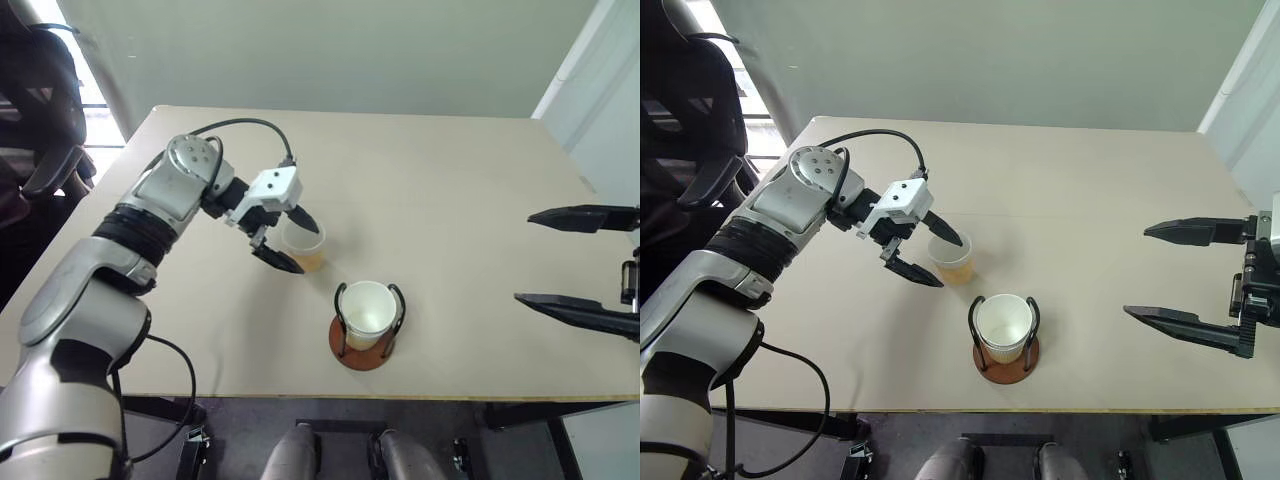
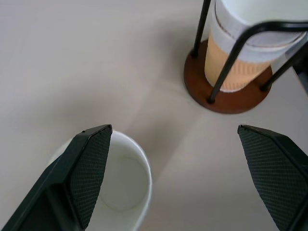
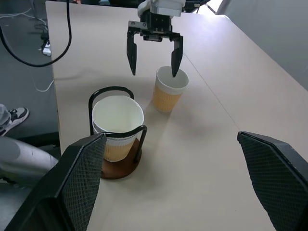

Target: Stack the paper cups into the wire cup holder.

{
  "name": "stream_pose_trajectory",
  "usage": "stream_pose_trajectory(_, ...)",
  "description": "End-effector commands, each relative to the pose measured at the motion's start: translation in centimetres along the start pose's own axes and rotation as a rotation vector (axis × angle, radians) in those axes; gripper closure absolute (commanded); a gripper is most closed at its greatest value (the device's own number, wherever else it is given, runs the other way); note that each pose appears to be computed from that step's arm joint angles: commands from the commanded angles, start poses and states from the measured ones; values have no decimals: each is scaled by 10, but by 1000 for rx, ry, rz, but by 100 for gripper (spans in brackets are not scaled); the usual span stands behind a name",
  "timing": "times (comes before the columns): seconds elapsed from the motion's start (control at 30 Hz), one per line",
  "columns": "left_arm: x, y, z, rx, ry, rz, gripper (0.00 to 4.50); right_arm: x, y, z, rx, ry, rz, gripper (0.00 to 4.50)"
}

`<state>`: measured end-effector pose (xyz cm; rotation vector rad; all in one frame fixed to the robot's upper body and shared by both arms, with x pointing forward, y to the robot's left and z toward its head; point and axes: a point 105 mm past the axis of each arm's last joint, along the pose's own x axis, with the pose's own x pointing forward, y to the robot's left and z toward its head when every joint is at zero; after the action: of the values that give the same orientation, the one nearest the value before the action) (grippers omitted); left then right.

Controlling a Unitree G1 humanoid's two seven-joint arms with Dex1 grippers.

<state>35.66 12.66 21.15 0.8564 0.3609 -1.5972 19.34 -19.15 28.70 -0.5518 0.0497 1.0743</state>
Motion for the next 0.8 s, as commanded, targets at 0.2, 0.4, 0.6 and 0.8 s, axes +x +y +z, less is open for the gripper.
stream_pose_trajectory(0.2,-3,1,-14,28,88,2,2,-6,-2,9,-47,6,-32,0)
stream_pose_trajectory(0.4,14,7,-18,86,123,-15,38,-6,-2,10,-49,12,-35,0)
stream_pose_trajectory(0.6,20,10,-21,107,136,-13,228,-8,-4,9,-51,28,-54,0)
stream_pose_trajectory(0.8,21,10,-28,106,152,-5,433,-8,-5,9,-50,35,-55,0)
